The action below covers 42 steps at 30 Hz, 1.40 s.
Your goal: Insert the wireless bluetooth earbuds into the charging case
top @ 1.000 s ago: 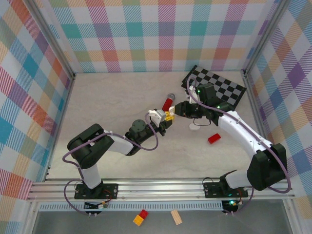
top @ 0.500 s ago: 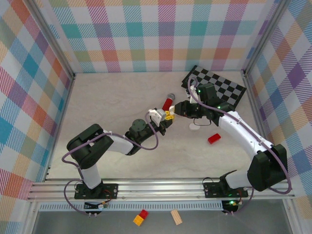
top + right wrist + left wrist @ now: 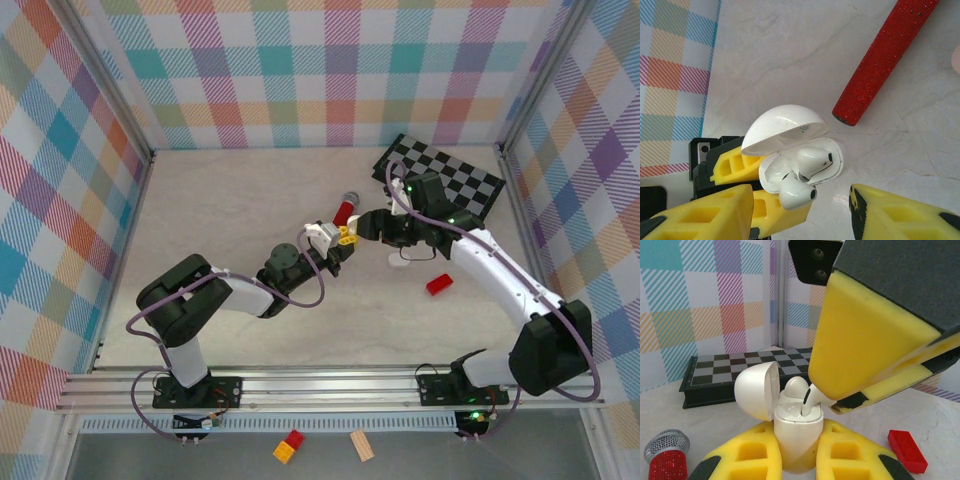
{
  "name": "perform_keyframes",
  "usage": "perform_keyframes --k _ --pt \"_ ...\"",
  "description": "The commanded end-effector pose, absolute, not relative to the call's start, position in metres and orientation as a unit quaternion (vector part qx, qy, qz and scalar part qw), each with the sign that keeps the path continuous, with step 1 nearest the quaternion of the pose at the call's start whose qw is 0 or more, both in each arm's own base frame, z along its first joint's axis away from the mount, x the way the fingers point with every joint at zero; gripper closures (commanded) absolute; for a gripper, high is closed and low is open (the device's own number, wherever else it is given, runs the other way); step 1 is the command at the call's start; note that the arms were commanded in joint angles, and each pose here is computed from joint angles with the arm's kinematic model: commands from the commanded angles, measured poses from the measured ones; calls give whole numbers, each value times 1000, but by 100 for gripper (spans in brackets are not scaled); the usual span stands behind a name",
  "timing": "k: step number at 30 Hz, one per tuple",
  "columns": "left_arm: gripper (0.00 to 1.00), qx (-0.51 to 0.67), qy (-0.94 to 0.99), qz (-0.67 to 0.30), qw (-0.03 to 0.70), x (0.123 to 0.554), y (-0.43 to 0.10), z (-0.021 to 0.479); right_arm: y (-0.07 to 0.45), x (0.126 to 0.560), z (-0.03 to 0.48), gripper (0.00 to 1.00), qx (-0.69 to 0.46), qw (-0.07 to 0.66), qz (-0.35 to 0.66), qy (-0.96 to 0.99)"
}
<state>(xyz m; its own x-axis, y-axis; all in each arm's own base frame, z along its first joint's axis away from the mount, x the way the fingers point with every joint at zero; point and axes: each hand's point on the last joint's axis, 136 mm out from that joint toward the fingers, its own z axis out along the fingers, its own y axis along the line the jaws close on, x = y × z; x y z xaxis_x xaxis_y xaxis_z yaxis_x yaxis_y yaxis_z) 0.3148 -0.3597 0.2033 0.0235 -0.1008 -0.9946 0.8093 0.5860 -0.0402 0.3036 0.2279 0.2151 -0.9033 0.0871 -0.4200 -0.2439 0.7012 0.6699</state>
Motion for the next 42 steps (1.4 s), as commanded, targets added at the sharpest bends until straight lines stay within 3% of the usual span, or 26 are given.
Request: perform_keyframes --k 1,13,21,42 --pt "100 287 563 -371 681 310 -360 239 230 301 237 45 -71 237 398 883" --pt "100 297 567 -370 674 307 -359 230 240 305 251 45 -98 237 415 873" --pt "100 297 565 -371 674 310 -362 231 231 303 232 44 -82 228 388 889" --pt "100 304 571 -370 667 313 -367 221 255 294 249 48 -114 198 467 854"
